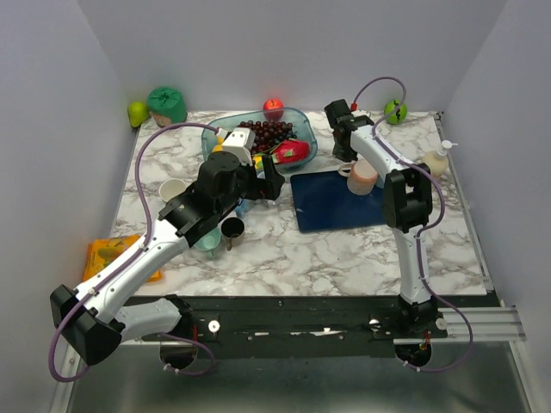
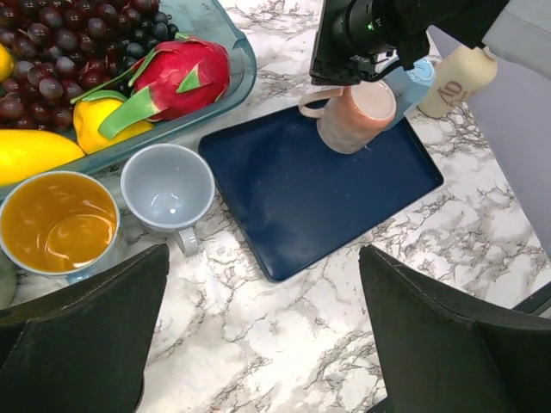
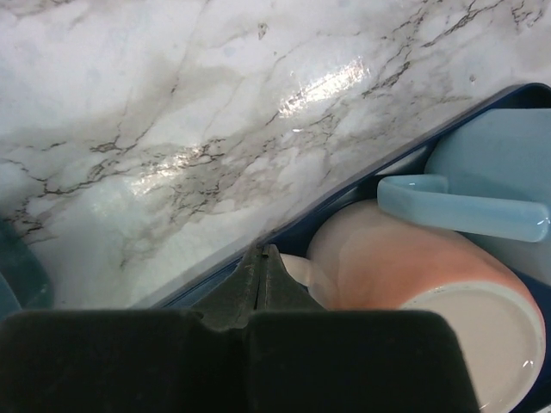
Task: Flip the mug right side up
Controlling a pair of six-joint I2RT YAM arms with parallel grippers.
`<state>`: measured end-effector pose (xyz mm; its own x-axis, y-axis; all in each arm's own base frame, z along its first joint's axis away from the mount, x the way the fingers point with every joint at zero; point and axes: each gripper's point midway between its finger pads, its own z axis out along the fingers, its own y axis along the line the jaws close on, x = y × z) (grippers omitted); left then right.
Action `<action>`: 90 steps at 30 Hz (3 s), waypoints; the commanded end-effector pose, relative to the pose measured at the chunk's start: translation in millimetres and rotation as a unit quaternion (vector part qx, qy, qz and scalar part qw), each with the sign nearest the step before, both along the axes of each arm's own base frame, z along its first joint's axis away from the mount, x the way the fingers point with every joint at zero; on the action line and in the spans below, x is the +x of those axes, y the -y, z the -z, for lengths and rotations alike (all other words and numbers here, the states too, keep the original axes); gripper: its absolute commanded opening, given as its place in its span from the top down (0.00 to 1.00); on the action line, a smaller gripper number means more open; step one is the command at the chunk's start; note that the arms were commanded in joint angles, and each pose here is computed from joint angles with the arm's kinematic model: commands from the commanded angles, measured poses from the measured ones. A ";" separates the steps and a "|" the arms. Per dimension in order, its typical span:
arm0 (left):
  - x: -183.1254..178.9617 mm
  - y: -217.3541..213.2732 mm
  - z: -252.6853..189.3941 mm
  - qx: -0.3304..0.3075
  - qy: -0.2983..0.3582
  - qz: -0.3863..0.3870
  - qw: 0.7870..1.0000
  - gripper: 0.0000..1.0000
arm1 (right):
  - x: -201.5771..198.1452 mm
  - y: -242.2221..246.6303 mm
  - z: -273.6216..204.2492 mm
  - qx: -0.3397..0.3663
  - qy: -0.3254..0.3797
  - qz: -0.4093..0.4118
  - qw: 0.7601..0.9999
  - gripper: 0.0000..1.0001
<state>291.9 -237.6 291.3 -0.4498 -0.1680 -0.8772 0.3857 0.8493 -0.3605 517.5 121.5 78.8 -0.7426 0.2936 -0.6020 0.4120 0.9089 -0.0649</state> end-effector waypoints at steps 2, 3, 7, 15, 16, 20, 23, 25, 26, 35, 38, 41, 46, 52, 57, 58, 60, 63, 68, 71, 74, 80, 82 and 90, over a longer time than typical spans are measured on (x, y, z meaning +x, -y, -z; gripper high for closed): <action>-5.9 -3.7 -0.3 -0.010 -0.006 0.012 1.000 0.01 | -19.1 7.5 15.1 -0.010 -0.044 -0.002 0.999 0.99; -5.7 -4.3 1.7 -0.010 -0.007 0.012 1.000 0.01 | -24.7 9.1 15.2 -0.010 -0.049 -0.002 0.999 0.99; -7.1 -8.5 2.9 -0.015 -0.008 0.010 1.000 0.01 | -40.0 10.4 11.7 -0.003 -0.060 -0.004 0.998 0.99; -10.3 -14.8 8.3 -0.023 -0.010 0.009 1.000 0.01 | -81.7 17.6 12.6 0.007 -0.089 -0.004 0.996 0.99; -10.8 -15.1 9.0 -0.024 -0.011 0.009 1.000 0.01 | -86.3 17.8 11.9 0.008 -0.089 -0.008 0.996 0.99; -13.2 -17.4 10.3 -0.030 -0.009 0.010 0.999 0.01 | -110.2 20.2 6.4 0.022 -0.088 -0.017 0.996 0.99; -15.0 -17.5 13.9 -0.032 -0.012 0.012 0.999 0.01 | -129.1 20.4 6.4 0.032 -0.096 -0.027 0.994 0.99; -16.2 -17.8 14.7 -0.035 -0.012 0.012 0.999 0.01 | -137.9 21.9 1.7 0.039 -0.089 -0.034 0.995 0.99; -16.4 -18.5 15.1 -0.036 -0.013 0.011 0.999 0.01 | -139.8 18.3 -3.1 0.048 -0.082 -0.044 0.994 0.98; -20.2 -24.5 17.0 -0.038 -0.014 0.002 0.999 0.01 | -155.4 35.9 -39.6 0.043 -0.023 -0.006 0.999 0.47; -20.1 -25.3 18.4 -0.037 -0.016 0.000 0.999 0.01 | -157.7 42.7 -33.1 0.027 -0.034 0.014 0.999 0.43; -20.2 -26.2 17.5 -0.036 -0.015 -0.001 0.999 0.01 | -156.4 46.1 -21.8 0.012 -0.057 0.039 0.998 0.42; -20.0 -27.2 17.3 -0.033 -0.016 -0.003 0.999 0.01 | -151.3 47.8 -3.8 0.002 -0.071 0.075 0.995 0.40; -19.8 -28.9 16.9 -0.029 -0.016 -0.005 0.999 0.01 | -140.7 48.2 5.9 -0.006 -0.070 0.088 0.994 0.40; -19.2 -29.9 17.0 -0.027 -0.016 -0.007 0.999 0.01 | -134.7 49.9 8.3 -0.012 -0.067 0.095 0.993 0.53; -18.7 -30.5 15.5 -0.028 -0.014 -0.008 0.999 0.01 | -134.3 50.4 9.5 -0.013 -0.069 0.096 0.993 0.57; -18.9 -30.6 16.5 -0.027 -0.015 -0.009 0.999 0.01 | -133.6 51.5 11.1 -0.012 -0.071 0.097 0.993 0.65; -18.7 -30.3 16.5 -0.030 -0.016 -0.009 0.999 0.01 | -134.3 52.2 13.8 -0.014 -0.075 0.096 0.992 0.68; -19.3 -31.0 18.4 -0.030 -0.018 -0.009 0.999 0.01 | -135.2 53.4 16.6 -0.011 -0.078 0.097 0.992 0.78; -19.8 -31.3 18.1 -0.031 -0.018 -0.008 0.999 0.01 | -135.2 49.1 16.9 -0.001 -0.077 0.081 0.994 0.99; -20.7 -31.2 17.4 -0.032 -0.018 -0.006 0.999 0.01 | -135.2 40.8 11.9 0.024 -0.066 0.056 0.996 0.99; -24.1 -27.8 14.8 -0.043 -0.020 0.004 0.999 0.01 | -132.7 12.5 -24.0 0.111 -0.006 -0.010 0.994 0.99; -25.5 -25.9 13.8 -0.047 -0.021 0.009 0.999 0.01 | -134.4 -1.8 -43.8 0.154 0.019 -0.038 0.987 1.00; -35.0 -13.8 11.3 -0.073 -0.032 0.043 0.996 0.01 | -150.2 -56.1 -104.1 0.307 0.078 -0.138 0.939 1.00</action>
<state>267.9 -215.4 275.2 -0.4984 -0.2399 -0.8331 0.3828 0.8013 -0.4597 360.9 137.0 134.6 -0.7731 0.4242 -0.4717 0.2958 0.8988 0.3234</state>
